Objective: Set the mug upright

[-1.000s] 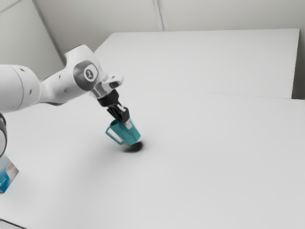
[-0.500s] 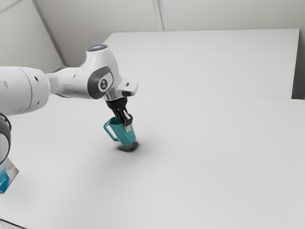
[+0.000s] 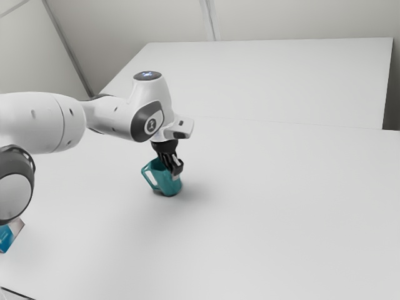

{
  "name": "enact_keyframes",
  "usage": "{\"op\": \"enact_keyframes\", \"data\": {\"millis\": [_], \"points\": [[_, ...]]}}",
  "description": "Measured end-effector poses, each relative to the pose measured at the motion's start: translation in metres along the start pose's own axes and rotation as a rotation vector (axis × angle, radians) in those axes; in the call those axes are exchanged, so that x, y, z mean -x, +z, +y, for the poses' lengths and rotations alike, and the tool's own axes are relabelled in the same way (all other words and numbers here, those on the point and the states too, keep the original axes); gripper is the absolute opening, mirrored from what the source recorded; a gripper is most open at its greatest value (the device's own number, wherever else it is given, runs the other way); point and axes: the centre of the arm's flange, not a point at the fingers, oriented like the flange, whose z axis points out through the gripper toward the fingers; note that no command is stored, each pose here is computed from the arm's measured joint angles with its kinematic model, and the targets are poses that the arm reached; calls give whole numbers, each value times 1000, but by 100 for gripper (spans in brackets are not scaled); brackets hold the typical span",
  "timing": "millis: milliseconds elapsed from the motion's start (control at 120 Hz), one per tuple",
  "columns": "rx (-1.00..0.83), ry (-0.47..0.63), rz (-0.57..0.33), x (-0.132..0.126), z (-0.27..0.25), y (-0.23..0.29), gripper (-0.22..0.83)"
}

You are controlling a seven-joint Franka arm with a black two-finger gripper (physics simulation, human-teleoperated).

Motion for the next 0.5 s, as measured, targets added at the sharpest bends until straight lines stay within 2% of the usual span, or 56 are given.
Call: {"op": "enact_keyframes", "data": {"millis": [108, 217, 342, 500], "points": [[-2, -1, 5, -1, 2, -1, 23], [-10, 0, 21, -2, 3, -10, 38], [-20, 4, 54, -3, 7, -30, 49], [-25, -30, 105, 4, -1, -61, 55]]}}
